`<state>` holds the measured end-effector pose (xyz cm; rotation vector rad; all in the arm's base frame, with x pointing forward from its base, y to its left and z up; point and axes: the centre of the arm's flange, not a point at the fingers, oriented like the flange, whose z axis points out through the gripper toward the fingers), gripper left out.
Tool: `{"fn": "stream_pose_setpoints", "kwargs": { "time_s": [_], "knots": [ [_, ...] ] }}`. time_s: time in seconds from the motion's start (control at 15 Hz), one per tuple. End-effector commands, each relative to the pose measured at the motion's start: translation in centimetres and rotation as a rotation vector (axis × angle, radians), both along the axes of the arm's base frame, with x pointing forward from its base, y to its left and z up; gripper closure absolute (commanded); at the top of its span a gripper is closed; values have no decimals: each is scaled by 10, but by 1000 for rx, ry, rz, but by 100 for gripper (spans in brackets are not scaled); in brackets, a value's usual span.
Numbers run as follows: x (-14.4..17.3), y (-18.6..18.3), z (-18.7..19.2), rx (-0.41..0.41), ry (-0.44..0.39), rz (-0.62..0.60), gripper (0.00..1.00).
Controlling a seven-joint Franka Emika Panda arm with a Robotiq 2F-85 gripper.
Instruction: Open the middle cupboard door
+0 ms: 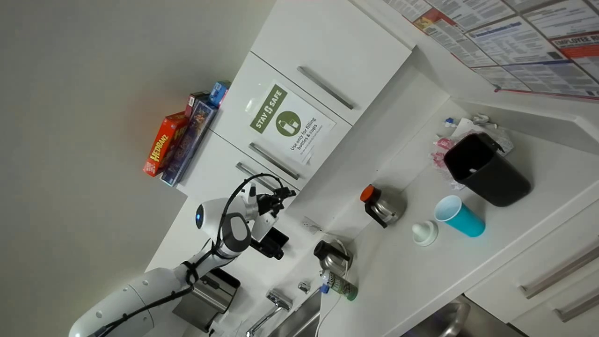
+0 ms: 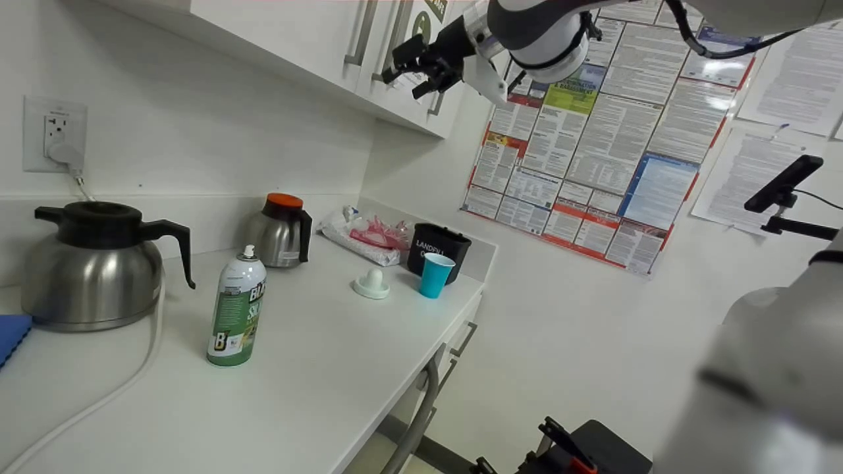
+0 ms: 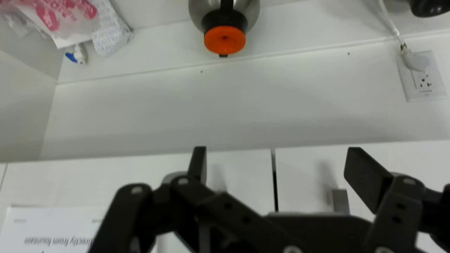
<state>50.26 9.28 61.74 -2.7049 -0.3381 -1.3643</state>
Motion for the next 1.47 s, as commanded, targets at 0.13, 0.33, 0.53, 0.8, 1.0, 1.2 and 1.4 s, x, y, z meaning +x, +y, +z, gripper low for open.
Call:
{"fn": "stream_pose_setpoints", "kwargs": {
  "time_s": [0.13, 0.33, 0.53, 0.8, 1.0, 1.2, 1.4],
  "knots": [
    [0, -1, 0, -2, -4, 0, 0],
    [1, 1, -2, -4, 0, 3, 0],
    [24, -8, 5, 26, -99, -46, 0],
    [47, -23, 20, 99, -200, -59, 0],
    [62, -28, 31, 167, -221, -47, 0],
    [72, -28, 43, 207, -248, -36, 0],
    [76, -33, 55, 226, -282, -32, 0]
  ]
}}
